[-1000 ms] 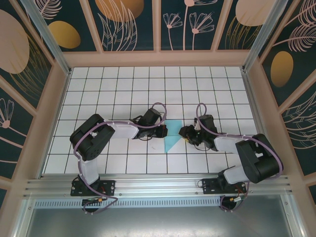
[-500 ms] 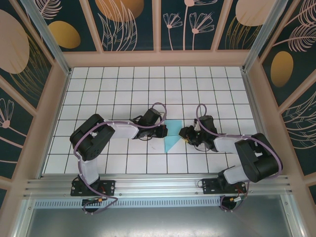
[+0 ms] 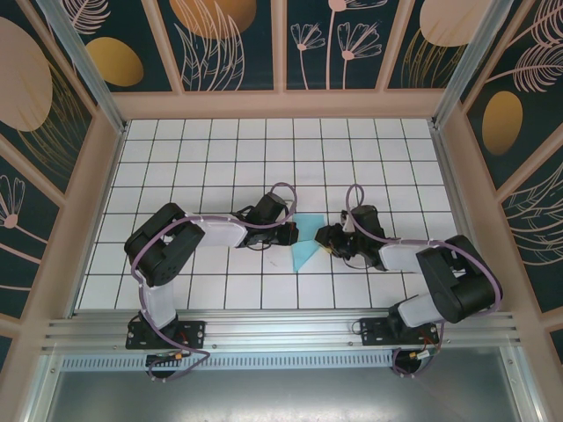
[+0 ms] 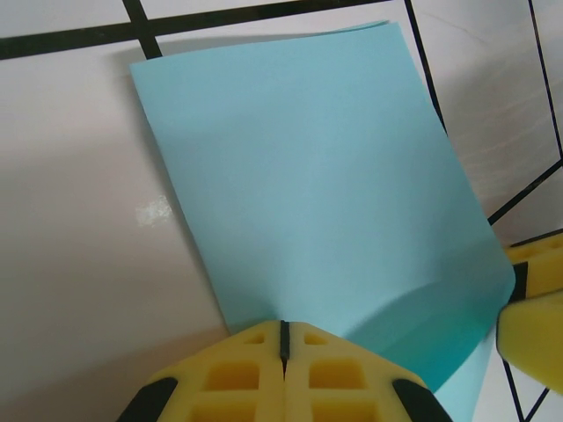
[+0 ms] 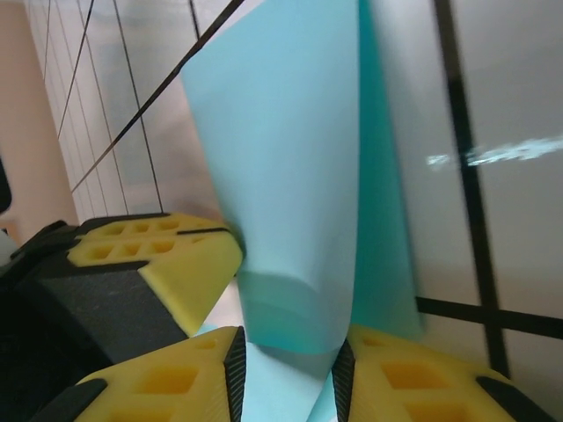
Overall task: Fold a paper plane with a square sheet of paper (pick it up from the middle)
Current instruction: Fourth fold the wing at the center of the table.
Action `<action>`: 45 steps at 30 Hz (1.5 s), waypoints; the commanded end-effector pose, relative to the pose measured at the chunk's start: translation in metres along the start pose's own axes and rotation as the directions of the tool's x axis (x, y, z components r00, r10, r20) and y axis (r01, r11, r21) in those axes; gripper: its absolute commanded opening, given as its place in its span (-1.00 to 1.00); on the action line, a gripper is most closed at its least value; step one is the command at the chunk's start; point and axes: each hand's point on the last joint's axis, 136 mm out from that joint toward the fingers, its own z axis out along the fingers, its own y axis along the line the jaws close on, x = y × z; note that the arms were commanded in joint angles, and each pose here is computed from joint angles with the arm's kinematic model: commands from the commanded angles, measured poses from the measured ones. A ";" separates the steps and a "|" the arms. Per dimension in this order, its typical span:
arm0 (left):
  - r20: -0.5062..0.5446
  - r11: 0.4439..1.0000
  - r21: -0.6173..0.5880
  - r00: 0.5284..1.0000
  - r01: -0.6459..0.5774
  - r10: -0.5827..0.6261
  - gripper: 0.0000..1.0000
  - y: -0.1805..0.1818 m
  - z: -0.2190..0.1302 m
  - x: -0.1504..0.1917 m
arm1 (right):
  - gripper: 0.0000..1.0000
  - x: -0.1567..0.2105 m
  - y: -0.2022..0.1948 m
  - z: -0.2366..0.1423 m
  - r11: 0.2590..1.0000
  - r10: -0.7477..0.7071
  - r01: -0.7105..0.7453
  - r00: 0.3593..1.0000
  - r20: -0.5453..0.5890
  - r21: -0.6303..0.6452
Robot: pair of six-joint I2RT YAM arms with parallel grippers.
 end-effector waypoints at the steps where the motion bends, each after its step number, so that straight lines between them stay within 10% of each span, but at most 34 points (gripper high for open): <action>1: -0.032 0.999 -0.037 0.999 0.035 -0.037 -0.89 0.008 -0.001 0.010 | -0.28 0.003 0.017 0.003 0.992 -0.103 0.101 0.995 -0.019 -0.073; 14: -0.018 0.994 -0.066 0.996 0.087 -0.088 -0.89 0.014 0.002 0.008 | -0.19 0.011 0.022 0.004 0.958 -0.255 0.250 0.967 -0.017 -0.138; 27: 0.026 0.987 -0.021 0.987 0.159 -0.159 -0.85 0.005 -0.001 -0.003 | -0.57 0.013 0.008 0.014 0.953 -0.294 0.290 0.955 -0.033 -0.082; 45: 0.212 1.000 -0.011 0.977 0.018 -0.015 -0.29 -0.031 -0.065 -0.013 | -0.93 0.001 -0.002 0.020 0.988 -0.140 0.143 0.989 -0.047 0.058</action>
